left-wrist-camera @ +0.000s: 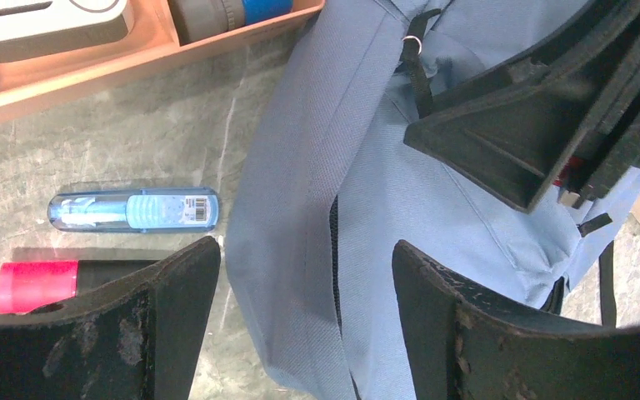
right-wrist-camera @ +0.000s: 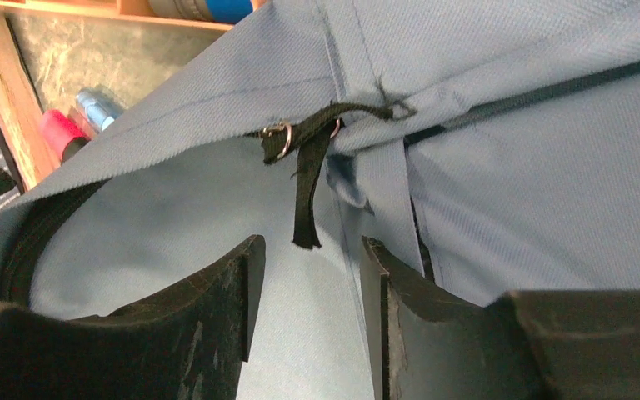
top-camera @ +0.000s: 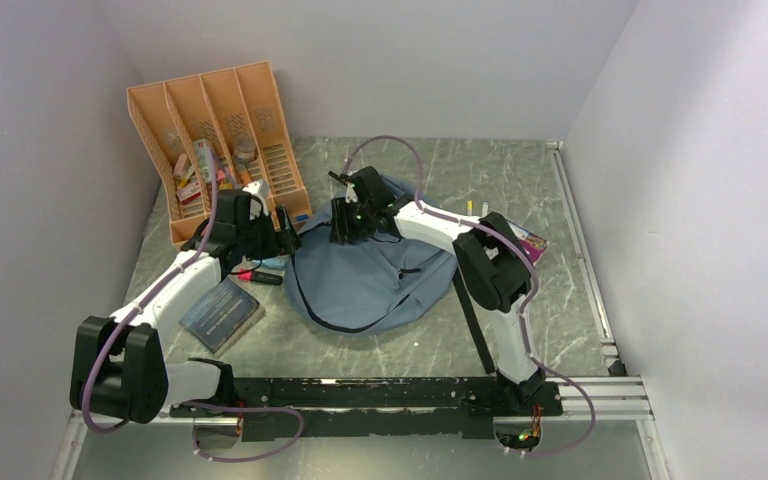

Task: Pack the student bag
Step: Unzip the student bag at the center of the board.

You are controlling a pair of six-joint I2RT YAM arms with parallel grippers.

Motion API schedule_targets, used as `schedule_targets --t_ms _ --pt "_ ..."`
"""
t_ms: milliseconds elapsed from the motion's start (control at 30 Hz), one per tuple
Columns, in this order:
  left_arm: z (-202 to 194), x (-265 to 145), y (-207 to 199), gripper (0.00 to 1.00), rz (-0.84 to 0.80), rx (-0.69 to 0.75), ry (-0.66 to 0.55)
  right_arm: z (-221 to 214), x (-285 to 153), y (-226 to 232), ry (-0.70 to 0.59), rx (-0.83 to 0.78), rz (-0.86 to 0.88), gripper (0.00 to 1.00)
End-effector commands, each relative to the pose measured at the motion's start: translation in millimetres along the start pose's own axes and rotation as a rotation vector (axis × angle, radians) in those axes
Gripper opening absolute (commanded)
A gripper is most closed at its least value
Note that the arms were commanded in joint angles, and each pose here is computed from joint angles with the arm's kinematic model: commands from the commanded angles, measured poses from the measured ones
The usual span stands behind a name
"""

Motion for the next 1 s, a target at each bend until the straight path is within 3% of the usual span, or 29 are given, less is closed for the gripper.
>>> schedule_targets --t_ms 0,500,667,867,967 --pt "6.7 -4.3 -9.1 0.80 -0.062 0.010 -0.040 9.7 11.2 -2.3 -0.001 0.035 0.056 0.49" --pt "10.3 -2.5 -9.7 0.80 -0.063 0.029 -0.041 25.6 35.1 -4.3 -0.008 0.117 0.138 0.40" --pt "8.7 -0.5 -9.2 0.80 -0.066 0.024 -0.031 29.7 40.0 -6.3 -0.028 0.125 0.144 0.27" --pt "10.1 0.4 -8.6 0.80 -0.054 0.025 -0.032 31.1 36.1 -7.1 -0.038 0.087 0.159 0.00" --pt "14.9 -0.5 -8.0 0.80 -0.030 0.041 -0.036 32.5 28.7 -5.5 -0.055 0.039 0.170 0.00"
Point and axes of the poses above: each gripper's point midway between its finger pads, its own x axis out along the fingers, its own y axis along the line the jaws close on, z = x × y, the point moved 9 cm from there along -x, back along the fingers, and after that the axes turned 1 degree about x, right-handed, at the moved point
